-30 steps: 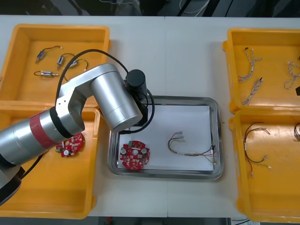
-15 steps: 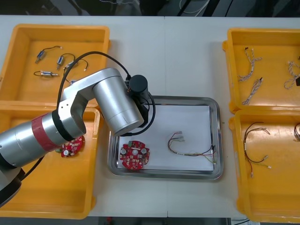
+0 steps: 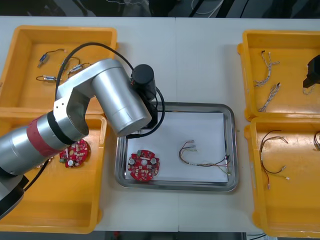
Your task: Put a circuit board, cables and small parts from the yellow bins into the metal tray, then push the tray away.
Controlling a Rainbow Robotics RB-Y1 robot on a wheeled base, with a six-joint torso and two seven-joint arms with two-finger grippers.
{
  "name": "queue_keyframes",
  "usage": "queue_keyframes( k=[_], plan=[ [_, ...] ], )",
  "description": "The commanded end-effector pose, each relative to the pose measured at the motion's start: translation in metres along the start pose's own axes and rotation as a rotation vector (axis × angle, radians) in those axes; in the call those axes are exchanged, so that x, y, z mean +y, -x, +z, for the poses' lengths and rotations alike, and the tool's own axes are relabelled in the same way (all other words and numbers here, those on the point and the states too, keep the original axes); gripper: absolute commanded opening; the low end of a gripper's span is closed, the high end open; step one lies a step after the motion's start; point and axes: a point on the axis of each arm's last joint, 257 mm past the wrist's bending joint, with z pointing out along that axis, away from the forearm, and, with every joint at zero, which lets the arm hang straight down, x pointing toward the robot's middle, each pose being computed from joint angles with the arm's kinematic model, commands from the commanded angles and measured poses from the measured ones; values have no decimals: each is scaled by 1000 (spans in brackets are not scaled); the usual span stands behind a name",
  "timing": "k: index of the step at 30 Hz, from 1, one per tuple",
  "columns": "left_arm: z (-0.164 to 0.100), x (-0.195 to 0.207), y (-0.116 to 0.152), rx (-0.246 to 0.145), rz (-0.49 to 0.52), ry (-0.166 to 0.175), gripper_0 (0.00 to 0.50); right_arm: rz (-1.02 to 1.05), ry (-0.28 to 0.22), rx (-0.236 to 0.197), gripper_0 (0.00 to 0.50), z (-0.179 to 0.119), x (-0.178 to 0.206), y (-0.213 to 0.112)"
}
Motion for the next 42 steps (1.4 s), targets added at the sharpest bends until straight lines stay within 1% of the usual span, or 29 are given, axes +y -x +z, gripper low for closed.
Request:
queue_keyframes(
  k=[1, 3, 6, 10, 11, 13, 14, 16, 19, 23, 26, 27, 32, 34, 38, 41, 42],
  plan=[
    [-35, -12, 12, -12, -103, -63, 500, 36, 25, -30, 500, -9, 22, 24],
    [-43, -8, 17, -15, -112, -62, 500, 45, 32, -35, 500, -6, 24, 28],
    [-57, 4, 27, -9, -141, -57, 500, 54, 41, -41, 500, 1, 27, 33],
    [-74, 23, 41, 6, -176, -44, 500, 52, 53, -65, 500, 9, 34, 43],
    [-80, 29, 47, 7, -189, -42, 500, 51, 52, -79, 500, 10, 35, 47],
    [-90, 43, 56, 8, -210, -29, 500, 45, 55, -105, 500, 12, 39, 53],
    [-92, 47, 58, 8, -216, -22, 500, 45, 55, -111, 500, 11, 39, 55],
    [-103, 65, 68, 1, -241, 5, 500, 43, 55, -127, 500, 12, 39, 58],
    [-111, 83, 79, -4, -286, 13, 500, 51, 56, -153, 500, 13, 42, 65],
    [-115, 104, 93, -18, -348, 27, 500, 66, 60, -173, 500, 20, 45, 68],
    [-117, 118, 103, -15, -397, 38, 500, 82, 59, -175, 500, 25, 45, 70],
    [-116, 125, 106, -13, -417, 48, 500, 88, 60, -179, 500, 28, 44, 71],
    [-114, 145, 120, 7, -500, 73, 500, 106, 52, -176, 500, 39, 40, 72],
    [-111, 151, 128, 6, -534, 75, 500, 127, 64, -167, 500, 43, 42, 74],
    [-107, 159, 145, -10, -594, 60, 500, 182, 98, -143, 500, 48, 48, 78],
    [-104, 167, 155, -19, -641, 62, 500, 219, 112, -137, 500, 51, 51, 82],
    [-104, 170, 160, -24, -660, 61, 500, 240, 116, -142, 500, 51, 53, 85]
  ],
)
